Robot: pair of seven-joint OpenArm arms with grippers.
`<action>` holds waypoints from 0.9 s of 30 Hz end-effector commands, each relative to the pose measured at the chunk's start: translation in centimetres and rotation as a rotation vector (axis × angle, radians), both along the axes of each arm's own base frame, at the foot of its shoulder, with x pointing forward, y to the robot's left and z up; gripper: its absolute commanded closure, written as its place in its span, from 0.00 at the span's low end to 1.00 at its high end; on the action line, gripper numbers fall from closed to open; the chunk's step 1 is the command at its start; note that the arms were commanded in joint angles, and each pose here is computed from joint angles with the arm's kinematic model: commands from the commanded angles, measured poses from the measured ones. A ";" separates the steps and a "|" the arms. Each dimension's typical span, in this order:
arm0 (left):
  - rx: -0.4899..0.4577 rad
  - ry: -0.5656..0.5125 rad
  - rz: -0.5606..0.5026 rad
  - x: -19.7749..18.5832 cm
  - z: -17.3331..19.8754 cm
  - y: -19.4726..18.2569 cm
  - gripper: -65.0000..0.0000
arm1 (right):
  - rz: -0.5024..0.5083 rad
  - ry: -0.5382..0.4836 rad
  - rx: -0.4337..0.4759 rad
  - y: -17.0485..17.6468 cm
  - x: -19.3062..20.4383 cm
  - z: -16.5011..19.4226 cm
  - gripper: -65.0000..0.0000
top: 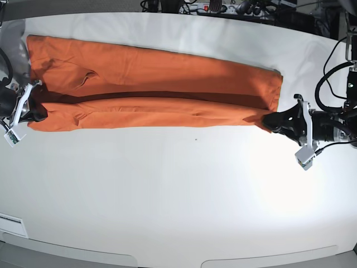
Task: Fold the T-shirt properly
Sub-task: 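Lift the grasped edge and fold it over toward the robot with both grippers, then release the folded edge and raise the left gripper away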
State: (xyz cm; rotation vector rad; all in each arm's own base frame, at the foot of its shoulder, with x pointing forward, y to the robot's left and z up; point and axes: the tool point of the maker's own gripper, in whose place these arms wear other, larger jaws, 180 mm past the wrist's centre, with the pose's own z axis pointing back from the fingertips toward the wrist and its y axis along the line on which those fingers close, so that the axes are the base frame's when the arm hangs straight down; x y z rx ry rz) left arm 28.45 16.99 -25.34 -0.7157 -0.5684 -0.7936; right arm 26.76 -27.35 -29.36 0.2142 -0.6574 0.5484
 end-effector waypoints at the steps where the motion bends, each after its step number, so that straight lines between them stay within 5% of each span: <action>1: 0.003 -0.044 -0.012 0.4 1.5 0.3 1.00 | 0.005 -0.036 -0.026 -0.6 0.6 1.3 1.00; 18: 0.045 0.095 -0.059 -4.0 -2.2 0.2 1.00 | -0.001 0.019 -0.044 -0.9 -1.3 -0.7 1.00; 19: 0.045 0.106 -0.060 -4.3 -2.5 0.2 0.95 | -0.001 0.013 -0.039 -0.8 -1.2 -0.7 1.00; 21: 0.044 0.126 -0.060 -4.9 -3.0 0.2 0.64 | -0.001 0.005 -0.034 -0.8 -1.1 -0.5 1.00; 23: 0.044 0.140 -0.060 -5.3 -3.3 0.2 0.43 | -0.001 0.001 -0.034 -0.8 -1.0 -0.4 0.81; 27: 0.044 0.151 -0.048 -5.2 -3.3 0.2 0.41 | 0.000 0.000 -0.038 -0.8 -1.0 -0.4 0.49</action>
